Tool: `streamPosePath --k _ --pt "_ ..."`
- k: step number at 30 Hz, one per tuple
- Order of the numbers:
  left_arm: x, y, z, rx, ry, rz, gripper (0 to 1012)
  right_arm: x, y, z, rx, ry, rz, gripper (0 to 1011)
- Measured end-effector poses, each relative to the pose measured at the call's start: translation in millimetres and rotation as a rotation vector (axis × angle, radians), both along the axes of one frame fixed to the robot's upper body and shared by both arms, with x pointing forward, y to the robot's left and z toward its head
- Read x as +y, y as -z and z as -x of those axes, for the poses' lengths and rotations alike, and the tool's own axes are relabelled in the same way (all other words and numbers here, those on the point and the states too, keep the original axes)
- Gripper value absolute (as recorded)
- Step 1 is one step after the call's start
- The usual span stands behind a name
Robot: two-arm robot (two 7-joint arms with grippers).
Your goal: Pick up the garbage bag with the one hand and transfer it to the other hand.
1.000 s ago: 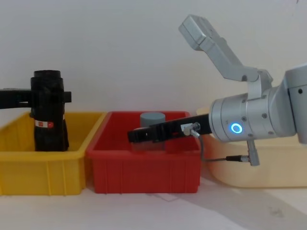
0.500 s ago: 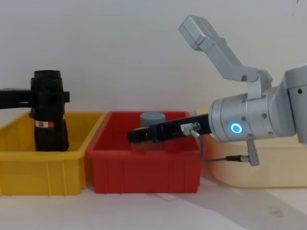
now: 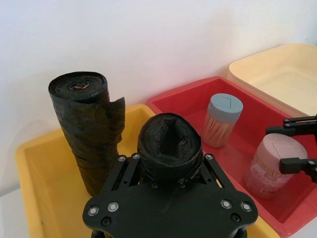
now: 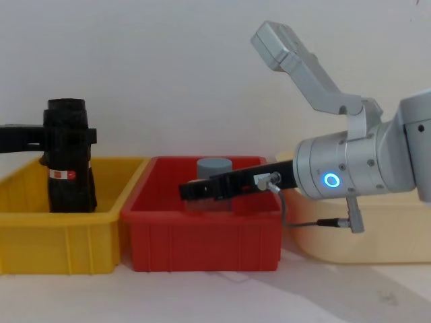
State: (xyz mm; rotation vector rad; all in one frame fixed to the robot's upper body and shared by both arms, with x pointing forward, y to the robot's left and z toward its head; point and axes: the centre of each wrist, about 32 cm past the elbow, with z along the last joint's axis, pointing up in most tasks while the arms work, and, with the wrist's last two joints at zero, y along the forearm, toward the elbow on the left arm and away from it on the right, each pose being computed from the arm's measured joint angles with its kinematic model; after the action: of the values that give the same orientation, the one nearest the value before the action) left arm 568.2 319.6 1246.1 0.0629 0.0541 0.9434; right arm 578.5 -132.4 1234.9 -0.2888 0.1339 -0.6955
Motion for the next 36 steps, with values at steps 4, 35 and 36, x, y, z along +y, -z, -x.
streamPosePath --k 4,35,36 --pt "0.0 0.0 0.0 0.000 0.000 0.000 356 0.0 0.0 0.0 0.000 0.000 0.000 647" --pt "-9.9 -93.1 -29.6 -0.259 0.093 0.006 356 -15.5 -50.8 3.3 -0.262 0.069 -0.168 647" --pt "-11.6 -98.6 -32.2 -0.275 0.101 0.007 356 -18.1 -55.4 3.3 -0.285 0.080 -0.178 647"
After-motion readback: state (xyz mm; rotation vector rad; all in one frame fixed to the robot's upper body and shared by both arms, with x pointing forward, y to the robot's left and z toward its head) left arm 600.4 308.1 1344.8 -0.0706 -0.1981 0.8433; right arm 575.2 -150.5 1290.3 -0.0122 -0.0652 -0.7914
